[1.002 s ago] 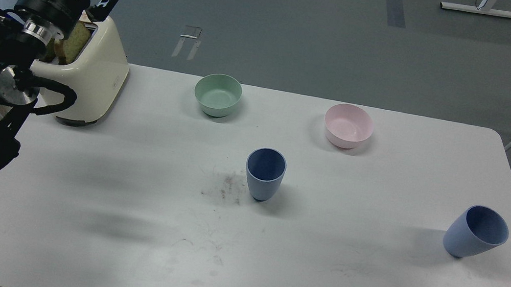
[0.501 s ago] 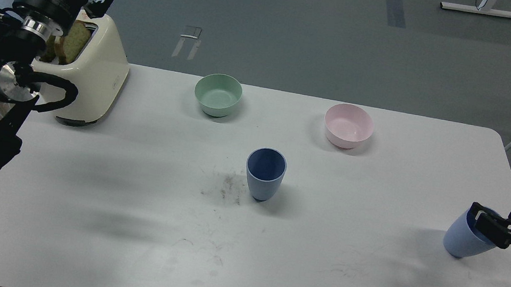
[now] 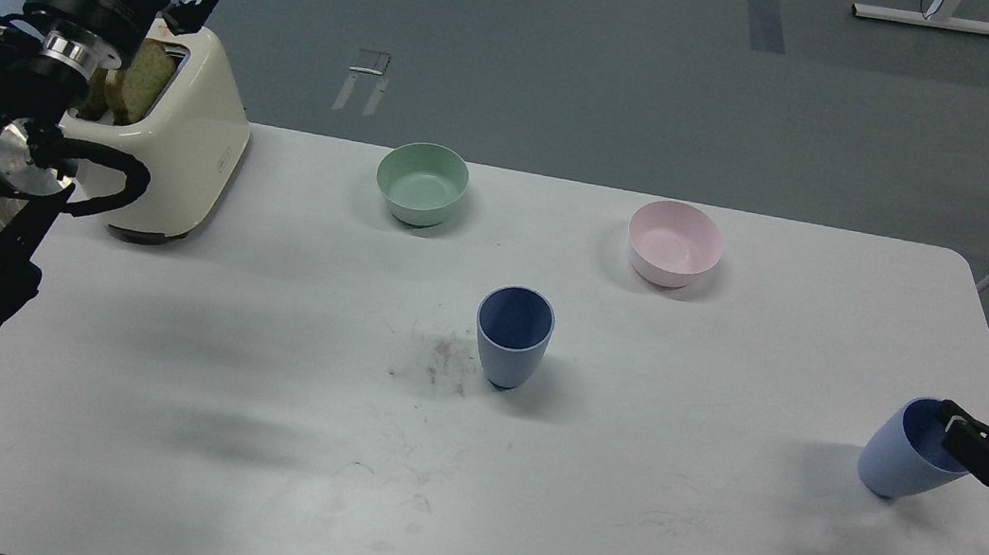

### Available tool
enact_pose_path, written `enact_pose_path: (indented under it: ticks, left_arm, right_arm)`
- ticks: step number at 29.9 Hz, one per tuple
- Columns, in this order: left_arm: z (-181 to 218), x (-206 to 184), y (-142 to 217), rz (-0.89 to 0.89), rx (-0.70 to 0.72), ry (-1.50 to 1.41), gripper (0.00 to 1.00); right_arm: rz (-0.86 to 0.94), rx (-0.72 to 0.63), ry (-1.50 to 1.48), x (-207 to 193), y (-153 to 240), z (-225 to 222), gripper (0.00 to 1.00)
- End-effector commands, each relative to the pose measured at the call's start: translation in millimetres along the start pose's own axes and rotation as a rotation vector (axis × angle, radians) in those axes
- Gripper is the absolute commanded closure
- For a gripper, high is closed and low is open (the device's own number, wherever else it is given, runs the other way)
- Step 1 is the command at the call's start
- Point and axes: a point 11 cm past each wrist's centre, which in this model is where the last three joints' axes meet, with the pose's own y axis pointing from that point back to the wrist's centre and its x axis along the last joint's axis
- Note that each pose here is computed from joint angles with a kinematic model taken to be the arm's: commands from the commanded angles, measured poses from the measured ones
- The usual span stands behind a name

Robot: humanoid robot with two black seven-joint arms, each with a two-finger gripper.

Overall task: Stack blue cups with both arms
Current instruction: 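Reach the right gripper to the blue cup near the right arm, then grasp and lift the blue cup with the right gripper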

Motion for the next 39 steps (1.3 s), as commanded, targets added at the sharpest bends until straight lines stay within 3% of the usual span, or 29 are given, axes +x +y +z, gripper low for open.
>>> enact_pose_path:
  ticks: [1,4,9,18,26,39]
  left_arm:
    - [0,0,0,0.000,0.002,-0.001,0.02]
    - [0,1,1,-0.001,0.003,-0.003,0.02]
    - [-2,0,1,-0.002,0.004,0.000,0.02]
    - [-4,0,2,0.002,0.007,0.003,0.02]
    - [-5,-2,1,-0.003,0.011,0.002,0.02]
    - [-5,-2,0,-0.005,0.010,0.000,0.02]
  right_arm:
    - [-0.023,-0.021,-0.004,-9,1,7,0.18]
    - [-0.033,-0.034,0.025,-12,1,9,0.22]
    - [-0.038,-0.030,0.020,-16,0,6,0.46]
    - [-0.039,-0.030,0.017,-17,0,6,0.63]
    - [-0.032,-0.029,0.011,-18,0,5,1.00]
    - [0.081,0.082,-0.061,8,2,-24,1.00]
